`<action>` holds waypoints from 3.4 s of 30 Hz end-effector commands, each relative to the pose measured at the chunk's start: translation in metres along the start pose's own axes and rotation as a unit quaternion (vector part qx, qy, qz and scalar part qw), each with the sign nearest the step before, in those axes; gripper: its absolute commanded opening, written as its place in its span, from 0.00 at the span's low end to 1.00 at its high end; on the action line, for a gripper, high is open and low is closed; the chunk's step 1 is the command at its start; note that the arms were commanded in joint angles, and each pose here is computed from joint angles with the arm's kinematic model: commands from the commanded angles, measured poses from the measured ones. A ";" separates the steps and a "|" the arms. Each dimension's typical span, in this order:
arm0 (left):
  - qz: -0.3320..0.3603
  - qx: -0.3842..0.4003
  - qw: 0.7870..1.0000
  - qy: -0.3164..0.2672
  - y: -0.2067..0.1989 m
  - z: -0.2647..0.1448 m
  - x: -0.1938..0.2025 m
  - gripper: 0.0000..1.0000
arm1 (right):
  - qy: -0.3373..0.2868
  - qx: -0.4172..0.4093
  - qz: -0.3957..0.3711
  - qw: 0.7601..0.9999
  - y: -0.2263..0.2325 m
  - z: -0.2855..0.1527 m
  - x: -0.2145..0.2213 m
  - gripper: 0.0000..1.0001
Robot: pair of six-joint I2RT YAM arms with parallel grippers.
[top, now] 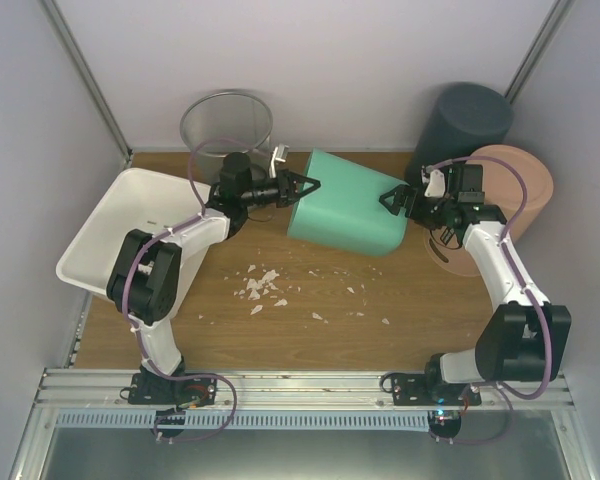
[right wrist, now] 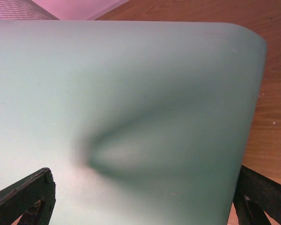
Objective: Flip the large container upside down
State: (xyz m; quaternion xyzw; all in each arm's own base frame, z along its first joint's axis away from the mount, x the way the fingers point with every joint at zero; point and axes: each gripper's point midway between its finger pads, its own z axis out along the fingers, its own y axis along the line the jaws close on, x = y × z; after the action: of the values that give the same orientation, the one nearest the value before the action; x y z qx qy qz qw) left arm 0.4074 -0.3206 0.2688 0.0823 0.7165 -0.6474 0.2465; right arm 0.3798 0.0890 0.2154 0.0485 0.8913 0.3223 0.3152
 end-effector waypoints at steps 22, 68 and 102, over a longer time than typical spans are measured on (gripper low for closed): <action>0.054 -0.031 0.997 0.050 0.007 0.006 0.025 0.41 | -0.046 -0.085 -0.050 0.994 0.066 -0.045 -0.034 1.00; -0.032 -0.025 0.985 0.170 0.075 0.033 0.081 0.99 | -0.016 -0.141 -0.117 0.983 0.148 -0.024 -0.065 1.00; 0.009 -0.161 0.972 0.170 0.176 0.073 0.059 0.99 | -0.003 -0.036 -0.154 0.987 0.125 -0.024 -0.055 1.00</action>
State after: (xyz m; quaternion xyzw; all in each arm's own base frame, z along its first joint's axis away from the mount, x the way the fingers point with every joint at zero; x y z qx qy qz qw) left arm 0.4310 -0.3804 0.0654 0.1271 0.8136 -0.5630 0.0707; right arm 0.4122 0.1597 0.3305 -0.0800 0.8735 0.3184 0.3596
